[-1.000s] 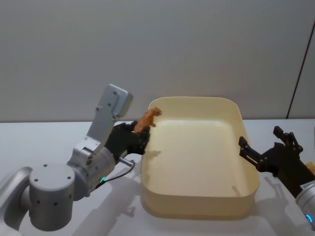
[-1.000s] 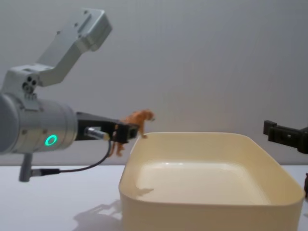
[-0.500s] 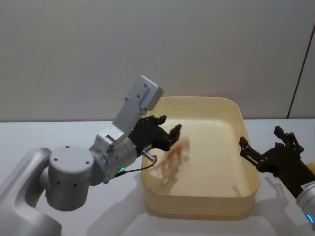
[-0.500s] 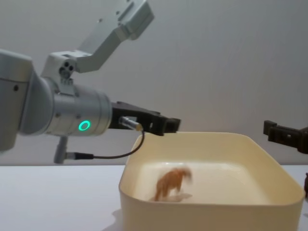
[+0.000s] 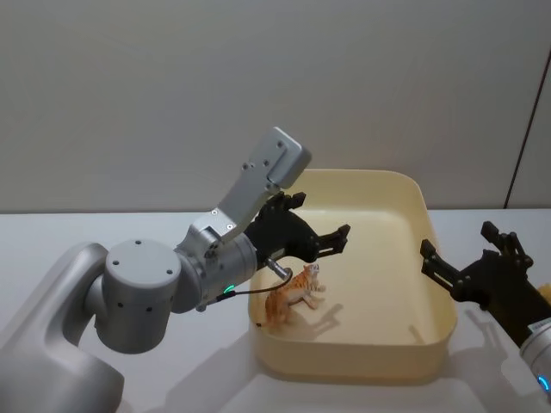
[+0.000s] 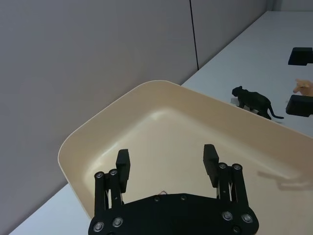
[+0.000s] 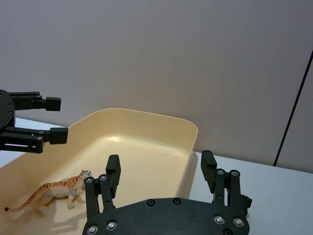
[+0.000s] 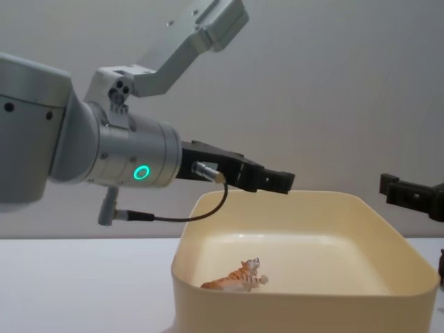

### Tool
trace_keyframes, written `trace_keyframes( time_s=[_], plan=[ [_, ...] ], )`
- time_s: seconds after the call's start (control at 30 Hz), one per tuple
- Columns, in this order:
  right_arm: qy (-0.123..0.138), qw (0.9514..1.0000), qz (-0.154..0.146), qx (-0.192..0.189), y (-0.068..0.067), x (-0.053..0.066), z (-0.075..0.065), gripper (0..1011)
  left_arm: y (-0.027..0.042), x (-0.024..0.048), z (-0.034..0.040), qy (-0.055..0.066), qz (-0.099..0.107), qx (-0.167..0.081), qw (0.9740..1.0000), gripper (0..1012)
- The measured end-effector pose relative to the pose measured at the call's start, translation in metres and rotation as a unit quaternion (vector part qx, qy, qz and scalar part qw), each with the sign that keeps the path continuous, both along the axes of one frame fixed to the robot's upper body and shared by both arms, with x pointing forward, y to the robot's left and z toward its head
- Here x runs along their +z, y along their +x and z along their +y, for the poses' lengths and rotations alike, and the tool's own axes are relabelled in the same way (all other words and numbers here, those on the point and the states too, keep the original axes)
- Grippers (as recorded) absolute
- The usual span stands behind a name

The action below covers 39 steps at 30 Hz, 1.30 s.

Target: Pick up the toy alternately with two hands and place it into the central storage box.

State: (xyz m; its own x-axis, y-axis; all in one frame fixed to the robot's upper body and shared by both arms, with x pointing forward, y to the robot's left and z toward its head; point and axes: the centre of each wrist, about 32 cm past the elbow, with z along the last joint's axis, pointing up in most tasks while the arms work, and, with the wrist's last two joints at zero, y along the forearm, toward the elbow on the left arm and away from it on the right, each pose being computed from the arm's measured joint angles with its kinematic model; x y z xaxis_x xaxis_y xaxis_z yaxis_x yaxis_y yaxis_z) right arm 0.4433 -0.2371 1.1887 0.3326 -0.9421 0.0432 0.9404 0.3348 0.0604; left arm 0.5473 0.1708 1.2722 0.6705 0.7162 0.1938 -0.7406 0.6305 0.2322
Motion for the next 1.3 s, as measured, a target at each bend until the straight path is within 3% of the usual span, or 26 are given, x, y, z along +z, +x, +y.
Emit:
trace_keyframes(
  time_s=[0.13, 0.57, 0.8, 1.3],
  plan=[
    [0.000, 1.0000, 0.000, 0.000, 0.000, 0.000, 0.000, 1001, 0.0011, 0.0007, -0.0012, 0.001, 0.000, -0.004, 1.0000, 997],
    [-0.002, 1.0000, 0.000, -0.002, -0.001, 0.000, -0.003, 1001, 0.0030, 0.0022, -0.0033, 0.004, 0.000, -0.012, 0.9999, 1001],
    [-0.007, 0.9999, 0.001, -0.014, -0.007, 0.001, -0.017, 1001, 0.0035, 0.0026, -0.0038, 0.004, 0.000, -0.014, 0.9999, 1001],
    [-0.028, 0.9965, 0.031, -0.072, -0.045, 0.000, -0.060, 1001, 0.0039, 0.0028, -0.0044, 0.005, 0.000, -0.015, 0.9999, 1001]
  ],
)
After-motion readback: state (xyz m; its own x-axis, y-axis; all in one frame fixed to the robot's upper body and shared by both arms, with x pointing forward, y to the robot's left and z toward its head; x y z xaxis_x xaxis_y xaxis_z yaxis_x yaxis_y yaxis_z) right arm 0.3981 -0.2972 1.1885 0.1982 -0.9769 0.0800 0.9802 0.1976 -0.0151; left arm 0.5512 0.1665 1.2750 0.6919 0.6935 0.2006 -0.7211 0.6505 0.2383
